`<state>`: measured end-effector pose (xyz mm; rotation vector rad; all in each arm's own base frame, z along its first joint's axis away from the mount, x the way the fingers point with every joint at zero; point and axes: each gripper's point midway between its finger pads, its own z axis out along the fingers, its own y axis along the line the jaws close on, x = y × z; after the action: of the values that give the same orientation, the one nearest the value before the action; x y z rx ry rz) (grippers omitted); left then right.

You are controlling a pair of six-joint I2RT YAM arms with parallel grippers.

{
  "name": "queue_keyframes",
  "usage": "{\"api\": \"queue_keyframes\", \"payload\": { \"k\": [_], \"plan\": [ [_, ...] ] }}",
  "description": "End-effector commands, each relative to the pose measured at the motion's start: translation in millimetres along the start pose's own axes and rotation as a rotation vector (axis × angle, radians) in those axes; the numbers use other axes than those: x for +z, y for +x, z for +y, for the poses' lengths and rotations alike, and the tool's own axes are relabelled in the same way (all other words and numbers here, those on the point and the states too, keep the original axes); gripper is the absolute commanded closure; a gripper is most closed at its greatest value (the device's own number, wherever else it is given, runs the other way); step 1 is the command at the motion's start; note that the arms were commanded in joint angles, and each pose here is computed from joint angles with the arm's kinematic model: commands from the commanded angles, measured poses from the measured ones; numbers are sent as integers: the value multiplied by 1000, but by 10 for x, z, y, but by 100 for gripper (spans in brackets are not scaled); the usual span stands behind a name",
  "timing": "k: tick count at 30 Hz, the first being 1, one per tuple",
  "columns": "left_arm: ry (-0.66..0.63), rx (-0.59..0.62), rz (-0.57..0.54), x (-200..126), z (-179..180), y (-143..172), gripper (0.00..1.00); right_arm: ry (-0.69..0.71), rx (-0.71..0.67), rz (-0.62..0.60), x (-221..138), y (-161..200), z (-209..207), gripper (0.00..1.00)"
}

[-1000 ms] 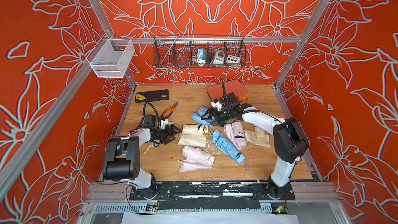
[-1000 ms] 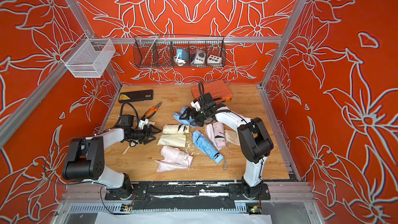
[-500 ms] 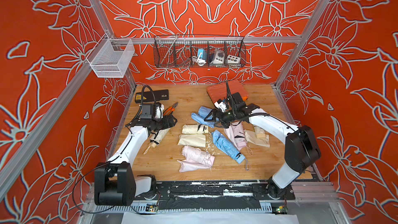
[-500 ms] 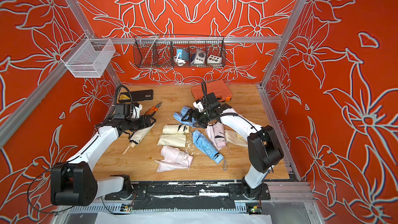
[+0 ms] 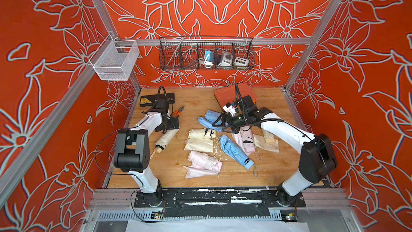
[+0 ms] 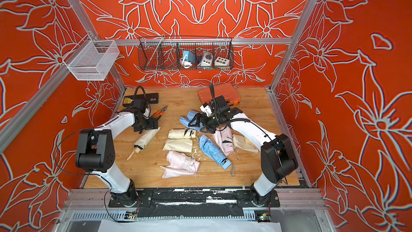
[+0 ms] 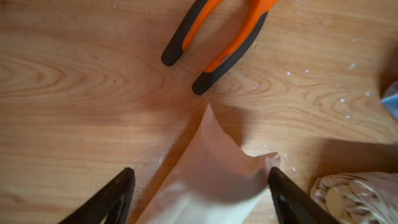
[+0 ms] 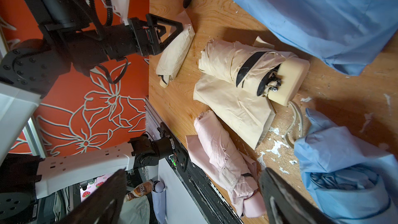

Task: Take umbrellas out of sleeves
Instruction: Pick up the umbrella from the center of the board.

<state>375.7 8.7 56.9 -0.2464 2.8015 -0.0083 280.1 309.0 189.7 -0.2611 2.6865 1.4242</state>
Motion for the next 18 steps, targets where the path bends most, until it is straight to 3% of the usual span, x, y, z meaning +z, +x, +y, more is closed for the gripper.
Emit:
{"api": "queue_keyframes", "payload": {
  "k": [1, 8, 18],
  "plan": [
    [-66, 45, 36, 66, 62, 42, 3, -14, -13, 33, 42, 53, -15, 1],
    [-82, 69, 112, 292, 22, 193, 3, -26, -38, 33, 53, -28, 41, 1],
    [-33, 74, 168, 379, -136, 418, 11, -20, -44, 37, 30, 23, 21, 1]
  ]
}}
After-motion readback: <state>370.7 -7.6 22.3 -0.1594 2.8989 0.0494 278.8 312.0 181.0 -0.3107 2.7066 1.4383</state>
